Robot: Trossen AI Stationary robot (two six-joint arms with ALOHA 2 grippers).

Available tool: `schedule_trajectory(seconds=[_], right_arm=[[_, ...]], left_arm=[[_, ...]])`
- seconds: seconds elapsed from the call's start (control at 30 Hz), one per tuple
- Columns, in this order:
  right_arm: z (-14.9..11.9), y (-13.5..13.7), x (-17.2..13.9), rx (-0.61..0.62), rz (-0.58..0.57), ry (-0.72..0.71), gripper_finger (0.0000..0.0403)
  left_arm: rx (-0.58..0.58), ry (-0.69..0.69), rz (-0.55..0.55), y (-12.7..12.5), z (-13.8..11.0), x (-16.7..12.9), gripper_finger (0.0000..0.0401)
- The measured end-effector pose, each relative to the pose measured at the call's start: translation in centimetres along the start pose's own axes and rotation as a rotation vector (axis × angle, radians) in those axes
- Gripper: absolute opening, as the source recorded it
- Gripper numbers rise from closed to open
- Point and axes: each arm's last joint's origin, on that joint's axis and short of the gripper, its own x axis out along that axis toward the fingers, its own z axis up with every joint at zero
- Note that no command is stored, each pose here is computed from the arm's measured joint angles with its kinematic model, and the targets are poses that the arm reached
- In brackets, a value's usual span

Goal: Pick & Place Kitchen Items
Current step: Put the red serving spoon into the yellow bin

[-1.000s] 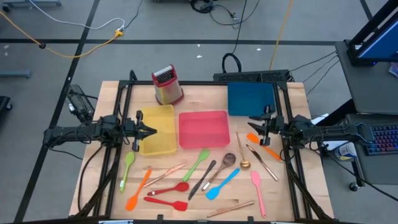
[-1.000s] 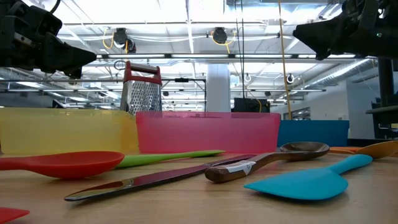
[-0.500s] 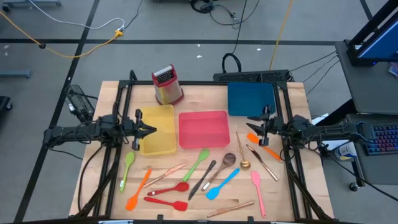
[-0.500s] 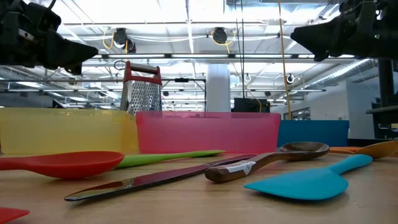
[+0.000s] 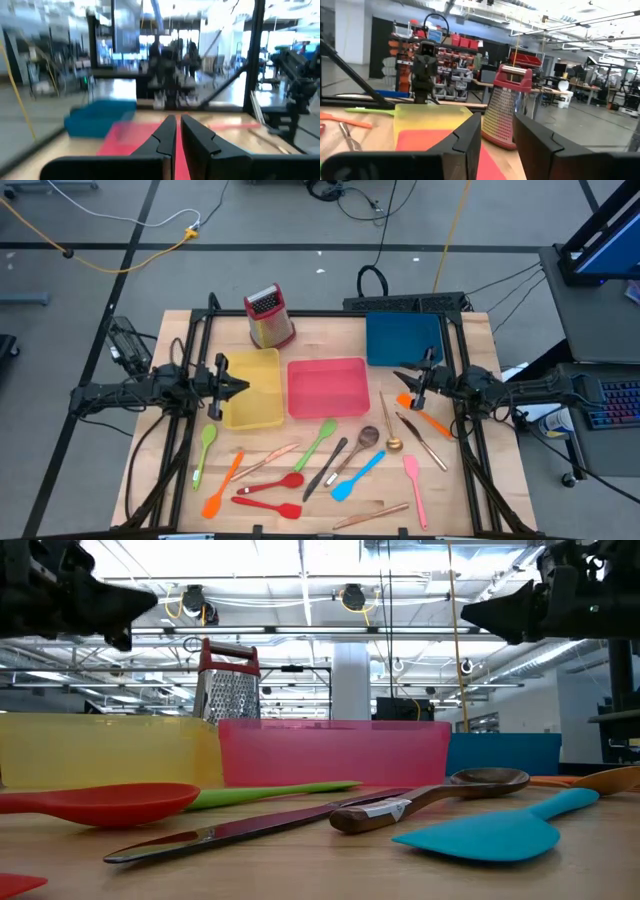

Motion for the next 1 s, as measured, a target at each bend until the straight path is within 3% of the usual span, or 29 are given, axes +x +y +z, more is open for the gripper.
schedule_trajectory(seconds=[0.17, 0.5, 0.83, 1.0], right_arm=[[0.3, 0.0, 0.1, 0.055, -0.007, -0.039, 0.0112], [0.3, 0.0, 0.3, 0.013, -0.008, -0.046, 0.0123], [0.7, -0.1, 0.3, 0.009, -0.018, -0.092, 0.0121], [0.7, -0.1, 0.3, 0.007, -0.017, -0.085, 0.0117]], left_arm=[[0.045, -0.144, 0.003, 0.0, 1.4, -0.1, 0.0044], [0.067, -0.191, 0.007, 0.0, 1.9, -0.1, 0.0123], [0.093, -0.064, 0.054, 0.3, 4.2, 2.7, 0.0134], [0.004, 0.054, -0.036, -0.2, 6.3, 5.6, 0.0134]])
